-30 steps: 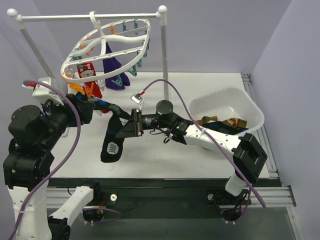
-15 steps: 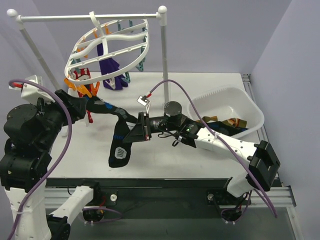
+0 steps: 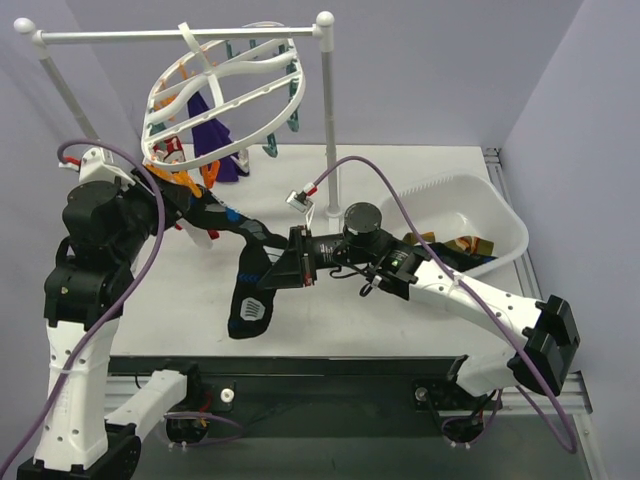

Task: Remove the socks clipped to the hanger

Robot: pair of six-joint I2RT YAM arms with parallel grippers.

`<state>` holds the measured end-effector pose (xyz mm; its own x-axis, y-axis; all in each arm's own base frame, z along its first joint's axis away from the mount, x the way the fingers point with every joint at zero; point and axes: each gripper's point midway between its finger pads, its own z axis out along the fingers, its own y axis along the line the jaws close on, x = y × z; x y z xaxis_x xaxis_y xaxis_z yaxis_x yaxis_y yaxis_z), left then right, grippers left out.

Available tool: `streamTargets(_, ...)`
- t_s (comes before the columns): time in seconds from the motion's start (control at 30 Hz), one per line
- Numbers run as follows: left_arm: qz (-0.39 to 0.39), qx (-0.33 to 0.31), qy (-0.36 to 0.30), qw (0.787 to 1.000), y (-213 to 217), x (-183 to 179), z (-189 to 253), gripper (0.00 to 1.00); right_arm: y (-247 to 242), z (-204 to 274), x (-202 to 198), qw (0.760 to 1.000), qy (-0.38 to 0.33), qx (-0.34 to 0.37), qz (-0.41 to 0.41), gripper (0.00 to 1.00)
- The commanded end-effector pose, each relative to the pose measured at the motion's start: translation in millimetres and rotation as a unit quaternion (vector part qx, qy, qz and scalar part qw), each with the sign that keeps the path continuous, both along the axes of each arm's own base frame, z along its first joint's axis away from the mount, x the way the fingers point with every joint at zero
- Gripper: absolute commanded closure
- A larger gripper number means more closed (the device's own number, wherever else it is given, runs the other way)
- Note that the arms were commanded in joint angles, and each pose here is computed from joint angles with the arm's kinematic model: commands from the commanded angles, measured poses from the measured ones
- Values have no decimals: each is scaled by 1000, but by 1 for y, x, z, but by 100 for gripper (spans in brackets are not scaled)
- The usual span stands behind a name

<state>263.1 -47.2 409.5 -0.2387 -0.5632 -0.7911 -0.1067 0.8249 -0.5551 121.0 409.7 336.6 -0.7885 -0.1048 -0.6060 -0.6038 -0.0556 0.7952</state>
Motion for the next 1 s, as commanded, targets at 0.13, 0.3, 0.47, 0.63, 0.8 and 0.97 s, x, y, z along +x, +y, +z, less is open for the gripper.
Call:
streamTargets(0.13, -25, -31, -73, 997, -13, 19, 37, 40, -13, 20, -8, 999, -38, 26, 6, 100)
streamTargets(0.3, -56, -12, -97, 994, -21, 19, 47, 37, -13, 22, -9, 999, -40, 26, 9, 100)
streamTargets(0.47, -56, 1, -74, 996, -18, 21, 41, 35, -14, 28, -9, 999, -43, 29, 8, 100)
streamTargets(0.63, -66, 2, -70, 995, -20, 25, 37, 34, -16, 31, -10, 998, -49, 29, 8, 100)
streamTargets(0.8, -89, 2, -84, 992, -25, 33, 37, 34, -18, 34, -11, 998, -55, 28, 9, 100)
streamTargets(0.97, -112, -3, -90, 990, -31, 37, 37, 34, -19, 35, -12, 998, -58, 29, 9, 100)
